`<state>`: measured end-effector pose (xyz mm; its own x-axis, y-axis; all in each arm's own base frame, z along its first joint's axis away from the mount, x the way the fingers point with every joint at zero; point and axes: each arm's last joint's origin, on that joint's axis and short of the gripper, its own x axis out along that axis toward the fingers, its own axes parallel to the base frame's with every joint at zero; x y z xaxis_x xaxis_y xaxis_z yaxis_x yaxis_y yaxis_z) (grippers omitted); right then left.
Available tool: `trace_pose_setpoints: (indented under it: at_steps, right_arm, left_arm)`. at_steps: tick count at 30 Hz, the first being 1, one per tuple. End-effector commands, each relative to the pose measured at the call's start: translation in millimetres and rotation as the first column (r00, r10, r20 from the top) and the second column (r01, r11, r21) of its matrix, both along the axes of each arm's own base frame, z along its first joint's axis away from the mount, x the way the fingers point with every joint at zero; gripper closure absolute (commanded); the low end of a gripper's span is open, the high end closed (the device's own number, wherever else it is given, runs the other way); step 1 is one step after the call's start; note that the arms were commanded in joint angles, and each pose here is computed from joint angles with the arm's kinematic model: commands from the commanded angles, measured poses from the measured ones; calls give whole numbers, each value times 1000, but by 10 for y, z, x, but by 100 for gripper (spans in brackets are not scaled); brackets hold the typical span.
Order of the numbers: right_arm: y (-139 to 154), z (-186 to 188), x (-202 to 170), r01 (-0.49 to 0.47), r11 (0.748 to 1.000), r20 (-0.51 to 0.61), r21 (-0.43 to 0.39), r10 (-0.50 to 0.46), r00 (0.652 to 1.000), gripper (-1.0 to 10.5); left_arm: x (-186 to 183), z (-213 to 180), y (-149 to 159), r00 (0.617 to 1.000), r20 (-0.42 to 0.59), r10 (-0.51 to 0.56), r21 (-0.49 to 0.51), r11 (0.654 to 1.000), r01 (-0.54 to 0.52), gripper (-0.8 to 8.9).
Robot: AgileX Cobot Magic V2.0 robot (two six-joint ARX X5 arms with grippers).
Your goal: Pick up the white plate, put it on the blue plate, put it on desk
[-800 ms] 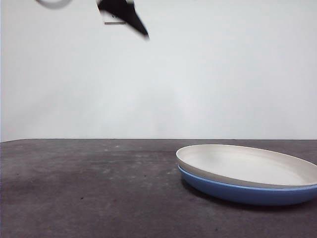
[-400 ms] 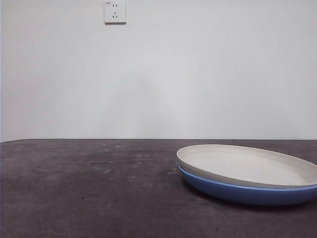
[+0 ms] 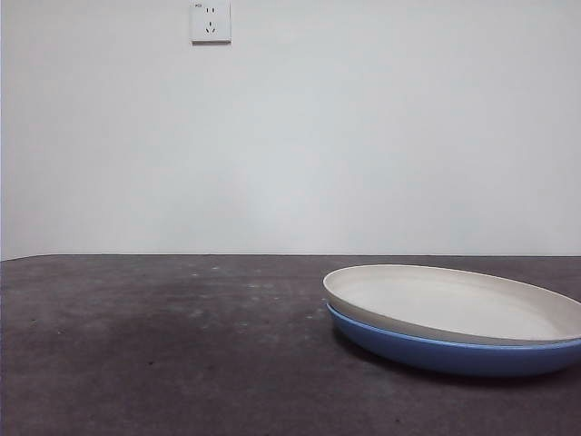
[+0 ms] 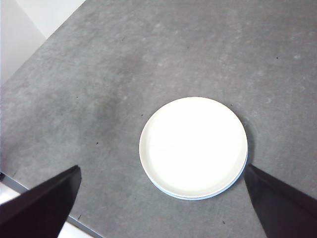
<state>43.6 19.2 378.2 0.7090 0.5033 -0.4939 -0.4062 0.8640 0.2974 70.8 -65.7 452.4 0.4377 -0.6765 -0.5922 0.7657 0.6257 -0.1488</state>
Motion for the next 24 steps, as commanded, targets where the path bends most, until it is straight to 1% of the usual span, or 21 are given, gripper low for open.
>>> trace_pose_setpoints:
  at_steps: [1,3,6,10,16,20,22,24]
  right_arm:
    - [1,44,-3,8,1000,4,16,-8,1000,398]
    - [0,38,-7,13,1000,-10,24,-13,1000,399]
    - [-1,24,-16,18,999,-35,32,-16,999,399]
    - [-4,-5,-36,28,999,-82,38,-25,996,398]
    - [-14,-72,-86,36,999,-174,26,-31,984,399]
    - [-11,-90,-92,51,997,-226,55,-37,973,399]
    - [-2,-106,-63,65,996,-277,67,-44,960,399]
    - [12,-128,11,71,996,-328,53,-50,943,399]
  left_arm:
    - [-171,-67,131,999,46,4,-46,999,-2,249]
    - [-298,-159,234,998,63,18,-81,997,-13,249]
    - [-435,-289,345,997,60,49,-136,990,-40,249]
    - [-523,-446,416,996,58,73,-189,980,-61,249]
    - [-542,-644,430,995,40,87,-208,975,-77,249]
    - [-537,-645,426,995,47,85,-209,975,-74,249]
    - [-538,-646,427,995,51,83,-206,976,-70,249]
    - [-538,-646,427,995,52,82,-206,976,-70,249]
